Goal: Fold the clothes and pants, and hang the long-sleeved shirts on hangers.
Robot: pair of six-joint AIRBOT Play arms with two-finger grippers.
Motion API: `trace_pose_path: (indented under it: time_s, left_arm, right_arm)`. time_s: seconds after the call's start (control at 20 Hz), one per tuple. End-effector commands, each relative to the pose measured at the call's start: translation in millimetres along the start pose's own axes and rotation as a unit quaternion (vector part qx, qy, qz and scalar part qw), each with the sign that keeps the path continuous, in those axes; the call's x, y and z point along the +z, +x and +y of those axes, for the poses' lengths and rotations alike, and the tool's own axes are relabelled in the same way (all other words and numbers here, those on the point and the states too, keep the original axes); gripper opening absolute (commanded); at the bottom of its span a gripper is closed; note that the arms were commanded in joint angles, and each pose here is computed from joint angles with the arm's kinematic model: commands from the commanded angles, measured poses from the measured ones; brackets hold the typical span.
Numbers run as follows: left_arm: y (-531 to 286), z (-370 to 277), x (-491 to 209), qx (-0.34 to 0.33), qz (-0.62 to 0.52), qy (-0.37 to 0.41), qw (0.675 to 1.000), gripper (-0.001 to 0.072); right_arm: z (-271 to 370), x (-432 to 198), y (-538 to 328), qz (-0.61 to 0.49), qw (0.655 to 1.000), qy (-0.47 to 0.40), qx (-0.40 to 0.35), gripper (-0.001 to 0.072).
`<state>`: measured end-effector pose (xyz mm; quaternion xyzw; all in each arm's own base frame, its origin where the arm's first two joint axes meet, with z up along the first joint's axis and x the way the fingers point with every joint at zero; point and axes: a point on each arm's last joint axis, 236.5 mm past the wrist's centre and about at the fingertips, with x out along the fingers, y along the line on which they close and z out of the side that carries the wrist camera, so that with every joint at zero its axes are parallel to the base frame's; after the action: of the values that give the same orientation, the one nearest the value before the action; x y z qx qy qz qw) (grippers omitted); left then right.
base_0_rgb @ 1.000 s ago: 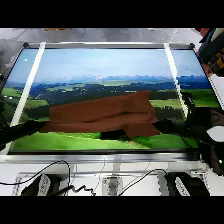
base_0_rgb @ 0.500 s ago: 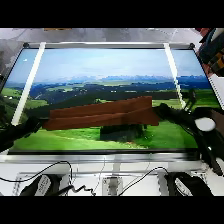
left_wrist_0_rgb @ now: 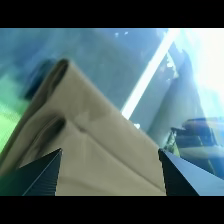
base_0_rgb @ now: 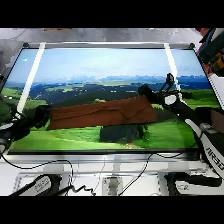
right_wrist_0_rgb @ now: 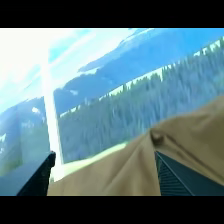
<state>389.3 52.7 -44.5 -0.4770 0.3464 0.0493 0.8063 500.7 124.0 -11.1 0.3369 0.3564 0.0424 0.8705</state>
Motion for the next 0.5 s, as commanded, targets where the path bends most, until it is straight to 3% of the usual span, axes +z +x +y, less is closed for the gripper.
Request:
trace_pose_path:
  time_s: [0.0, 0.15, 0.35, 0.45]
  left_arm:
    - [-1, -16, 17, -0.02, -0.008, 0.038, 0.999, 0.0709]
    - [-17, -5, 33, -0.001, -0.006, 0.079, 0.997, 0.0706]
    - [-34, 75, 3, 0.144, 0.107, 0.131, 0.975, 0.0703]
    - [-31, 76, -9, 0.139, 0.164, 0.133, 0.968, 0.0703]
  right_arm:
    - [-10, 4, 12, 0.006, 1.0, -0.015, -0.012, 0.0681]
    - [-19, -8, 4, 0.049, 0.998, -0.023, -0.017, 0.0681]
    - [-34, -50, -9, 0.153, 0.987, -0.047, -0.027, 0.0681]
    - [-36, -62, -13, 0.18, 0.982, -0.054, -0.029, 0.0681]
